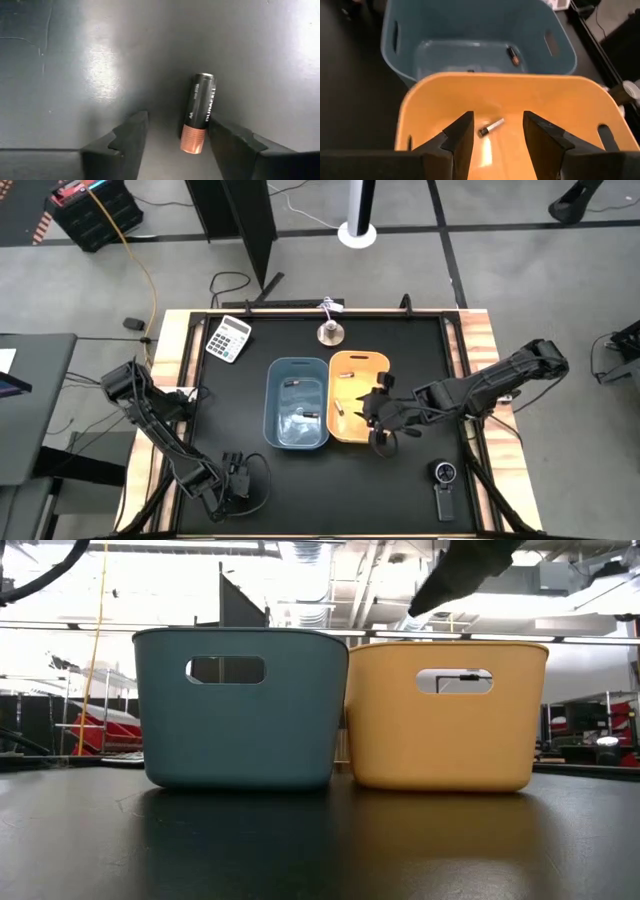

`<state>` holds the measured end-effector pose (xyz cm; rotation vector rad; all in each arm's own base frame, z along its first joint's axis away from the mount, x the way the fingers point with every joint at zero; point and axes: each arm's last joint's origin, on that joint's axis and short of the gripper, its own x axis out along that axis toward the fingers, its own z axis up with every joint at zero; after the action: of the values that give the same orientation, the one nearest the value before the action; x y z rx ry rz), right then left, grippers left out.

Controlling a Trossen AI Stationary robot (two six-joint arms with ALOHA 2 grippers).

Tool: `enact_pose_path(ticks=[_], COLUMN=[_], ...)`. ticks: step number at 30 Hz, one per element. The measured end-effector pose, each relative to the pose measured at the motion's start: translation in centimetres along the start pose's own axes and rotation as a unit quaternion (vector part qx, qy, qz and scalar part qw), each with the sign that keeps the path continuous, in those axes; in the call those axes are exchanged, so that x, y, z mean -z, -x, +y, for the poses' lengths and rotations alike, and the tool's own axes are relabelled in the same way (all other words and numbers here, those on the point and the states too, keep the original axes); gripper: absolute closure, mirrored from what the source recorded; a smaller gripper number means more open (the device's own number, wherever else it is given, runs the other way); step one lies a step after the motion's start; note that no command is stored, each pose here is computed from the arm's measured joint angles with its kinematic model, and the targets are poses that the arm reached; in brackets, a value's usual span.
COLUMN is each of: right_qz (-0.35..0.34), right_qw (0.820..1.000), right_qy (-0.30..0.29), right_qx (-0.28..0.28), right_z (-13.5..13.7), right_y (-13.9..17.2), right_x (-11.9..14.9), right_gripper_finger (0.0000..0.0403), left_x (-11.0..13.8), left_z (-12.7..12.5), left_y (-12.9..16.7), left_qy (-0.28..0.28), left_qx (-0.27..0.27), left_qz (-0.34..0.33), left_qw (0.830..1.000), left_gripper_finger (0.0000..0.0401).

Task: Sort batteries
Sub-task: Put the black battery into the blue bin

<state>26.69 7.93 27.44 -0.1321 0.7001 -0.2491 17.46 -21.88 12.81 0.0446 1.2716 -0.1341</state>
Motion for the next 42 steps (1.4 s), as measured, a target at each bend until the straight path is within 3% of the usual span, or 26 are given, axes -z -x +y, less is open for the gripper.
enact_pose_path(ticks=[11,24,27,34,37,42], right_qz=[-0.034,-0.036,-0.036,-0.036,-0.035,-0.035], right_qw=[0.999,0.999,0.999,0.999,0.999,0.999], right_qy=[0.004,0.004,0.004,0.005,0.005,0.007], right_qx=[-0.025,-0.032,-0.032,-0.032,-0.032,-0.032], right_z=[1.3,1.7,1.7,1.7,1.7,1.7], right_y=[0.7,0.9,0.9,0.9,0.9,0.9], right_x=[-0.4,-0.3,-0.3,-0.3,-0.3,-0.3], right_gripper_finger=[0.0218,0.0218,0.0218,0.0218,0.0218,0.0218], left_x=[-0.1,-0.3,-0.1,-0.6,-1.2,-2.1], left_z=[0.2,0.5,1.4,1.8,2.0,4.0], left_y=[-0.1,1.2,2.6,7.3,10.4,14.1], left_qy=[-0.001,-0.012,-0.027,-0.043,-0.052,-0.055], left_qx=[-0.033,-0.051,-0.09,-0.048,-0.018,-0.069], left_qz=[-0.029,-0.035,-0.033,-0.076,-0.122,-0.224], left_qw=[0.999,0.998,0.995,0.995,0.991,0.971], left_gripper_finger=[0.0362,0.0362,0.0362,0.0362,0.0362,0.0362])
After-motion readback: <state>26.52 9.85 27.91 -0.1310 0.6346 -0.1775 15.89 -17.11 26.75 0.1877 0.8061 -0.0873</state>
